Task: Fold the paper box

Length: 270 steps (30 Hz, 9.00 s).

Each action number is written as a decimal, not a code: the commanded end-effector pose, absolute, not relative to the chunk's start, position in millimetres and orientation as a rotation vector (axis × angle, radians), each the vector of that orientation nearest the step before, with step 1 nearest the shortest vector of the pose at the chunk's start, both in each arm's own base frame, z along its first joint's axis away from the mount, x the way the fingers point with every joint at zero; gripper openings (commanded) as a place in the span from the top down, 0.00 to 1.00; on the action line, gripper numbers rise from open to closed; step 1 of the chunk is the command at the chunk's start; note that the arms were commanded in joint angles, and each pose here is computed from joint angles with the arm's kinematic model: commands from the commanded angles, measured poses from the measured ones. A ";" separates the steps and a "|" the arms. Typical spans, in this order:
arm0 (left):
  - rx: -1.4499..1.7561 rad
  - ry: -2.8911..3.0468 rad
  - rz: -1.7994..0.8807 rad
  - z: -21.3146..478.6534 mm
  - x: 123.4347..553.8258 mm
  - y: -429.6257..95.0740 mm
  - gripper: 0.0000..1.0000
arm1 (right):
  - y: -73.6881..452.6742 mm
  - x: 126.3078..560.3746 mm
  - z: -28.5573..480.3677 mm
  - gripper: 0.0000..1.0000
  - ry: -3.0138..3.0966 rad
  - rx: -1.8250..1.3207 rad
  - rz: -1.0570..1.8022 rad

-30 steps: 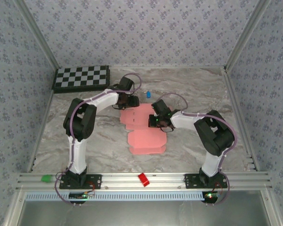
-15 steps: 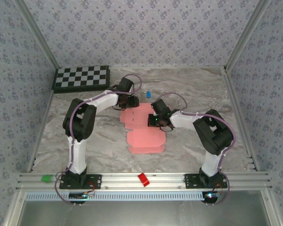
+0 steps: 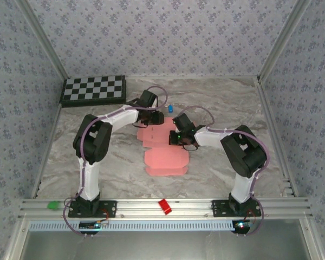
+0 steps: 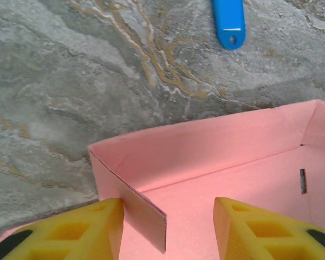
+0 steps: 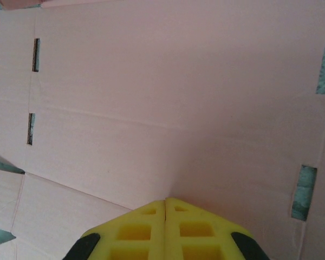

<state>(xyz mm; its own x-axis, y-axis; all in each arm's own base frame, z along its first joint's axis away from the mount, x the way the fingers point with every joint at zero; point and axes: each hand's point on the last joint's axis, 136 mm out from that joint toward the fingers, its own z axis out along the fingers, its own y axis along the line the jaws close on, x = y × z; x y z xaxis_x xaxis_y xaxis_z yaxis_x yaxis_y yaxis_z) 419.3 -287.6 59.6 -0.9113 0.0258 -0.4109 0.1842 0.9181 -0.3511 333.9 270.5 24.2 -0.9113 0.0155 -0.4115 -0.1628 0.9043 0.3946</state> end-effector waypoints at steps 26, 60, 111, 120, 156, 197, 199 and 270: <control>-0.023 2.727 -0.352 84.3 334.6 -212.9 0.40 | 251.1 310.1 -10.3 0.94 2.782 -0.059 0.478; 0.075 2.763 -0.558 61.3 318.5 -253.1 0.53 | 250.7 306.3 -18.9 0.94 2.807 -0.065 0.461; 0.370 2.744 -0.729 92.8 272.9 -291.6 1.00 | 261.8 367.6 54.2 0.94 2.667 -0.182 0.518; 0.305 2.828 -0.678 53.2 261.4 -283.3 1.00 | 261.3 384.4 31.0 0.95 2.722 -0.174 0.501; 0.337 2.752 -0.209 63.8 307.9 -252.5 0.79 | 225.7 351.4 81.0 0.86 2.634 -0.241 0.397; 0.235 2.900 -0.405 4.1 280.3 -269.8 1.00 | 198.1 397.9 36.1 0.52 2.727 -0.338 0.764; 0.232 2.901 -0.403 3.4 280.1 -269.4 1.00 | 199.8 396.3 36.1 0.53 2.728 -0.352 0.780; -0.211 2.606 -0.449 104.4 345.9 -157.7 0.65 | 243.6 390.6 165.6 1.00 1.618 -1.387 -0.278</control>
<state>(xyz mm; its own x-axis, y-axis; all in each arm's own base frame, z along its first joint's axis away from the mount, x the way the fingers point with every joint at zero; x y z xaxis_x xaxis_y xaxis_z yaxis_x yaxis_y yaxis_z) 341.5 -155.4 103.3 -0.8733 -0.2181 -0.4356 -0.0711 0.9417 -0.3289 383.5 243.1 151.6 0.0493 -0.8426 -0.5363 -0.7171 0.3439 -0.6062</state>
